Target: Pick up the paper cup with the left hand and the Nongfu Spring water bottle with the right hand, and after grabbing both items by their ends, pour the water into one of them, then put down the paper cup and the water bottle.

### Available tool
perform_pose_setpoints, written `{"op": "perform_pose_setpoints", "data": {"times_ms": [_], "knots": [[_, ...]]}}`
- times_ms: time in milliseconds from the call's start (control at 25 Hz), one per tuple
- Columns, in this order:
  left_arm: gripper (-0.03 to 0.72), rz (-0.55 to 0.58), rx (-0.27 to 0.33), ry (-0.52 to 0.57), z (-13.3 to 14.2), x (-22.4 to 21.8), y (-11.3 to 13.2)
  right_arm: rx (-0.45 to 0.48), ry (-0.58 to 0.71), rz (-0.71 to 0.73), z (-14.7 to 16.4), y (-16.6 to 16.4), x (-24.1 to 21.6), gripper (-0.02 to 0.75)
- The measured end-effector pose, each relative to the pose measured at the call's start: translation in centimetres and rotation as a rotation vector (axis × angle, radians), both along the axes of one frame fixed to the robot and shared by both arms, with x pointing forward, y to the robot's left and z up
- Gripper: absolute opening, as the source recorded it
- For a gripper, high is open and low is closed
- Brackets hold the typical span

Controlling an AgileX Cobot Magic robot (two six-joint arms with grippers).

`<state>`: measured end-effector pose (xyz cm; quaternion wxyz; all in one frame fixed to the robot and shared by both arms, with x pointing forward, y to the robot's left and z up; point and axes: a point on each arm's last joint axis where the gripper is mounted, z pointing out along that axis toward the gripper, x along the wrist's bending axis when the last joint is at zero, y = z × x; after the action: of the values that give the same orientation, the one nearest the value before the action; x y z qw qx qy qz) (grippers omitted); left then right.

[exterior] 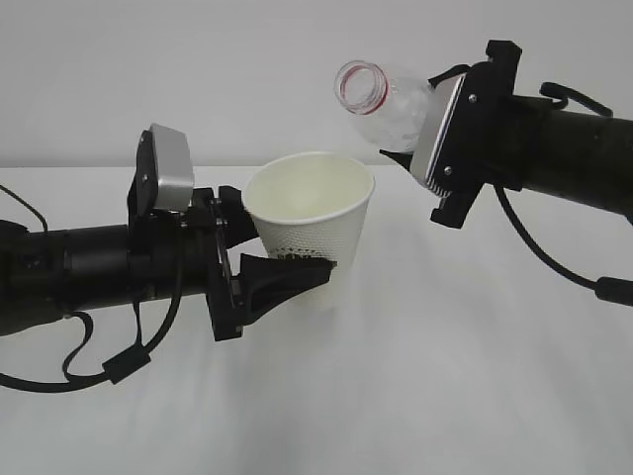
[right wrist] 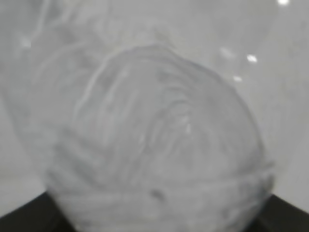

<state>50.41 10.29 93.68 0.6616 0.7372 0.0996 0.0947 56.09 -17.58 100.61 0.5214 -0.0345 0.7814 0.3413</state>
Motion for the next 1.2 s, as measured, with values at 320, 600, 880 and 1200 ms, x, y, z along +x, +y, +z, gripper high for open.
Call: {"op": "perform_pose_setpoints", "data": {"times_ms": [320,600,880,1200], "knots": [[0.547,-0.038,0.019,-0.009,-0.14,-0.32,-0.07,-0.047,-0.033,0.014,0.0,0.01,-0.01,0.461],[0.546,-0.07,0.035,-0.016,-0.27,-0.6,-0.12,-0.07,-0.05,0.021,0.0,0.01,-0.01,0.461],[0.546,-0.103,0.049,-0.009,-0.41,-0.89,-0.17,-0.109,-0.078,0.032,0.0,0.01,-0.01,0.461],[0.546,-0.109,0.05,0.0,-0.44,-0.96,-0.17,-0.152,-0.109,0.044,0.0,0.01,-0.01,0.461]]}}
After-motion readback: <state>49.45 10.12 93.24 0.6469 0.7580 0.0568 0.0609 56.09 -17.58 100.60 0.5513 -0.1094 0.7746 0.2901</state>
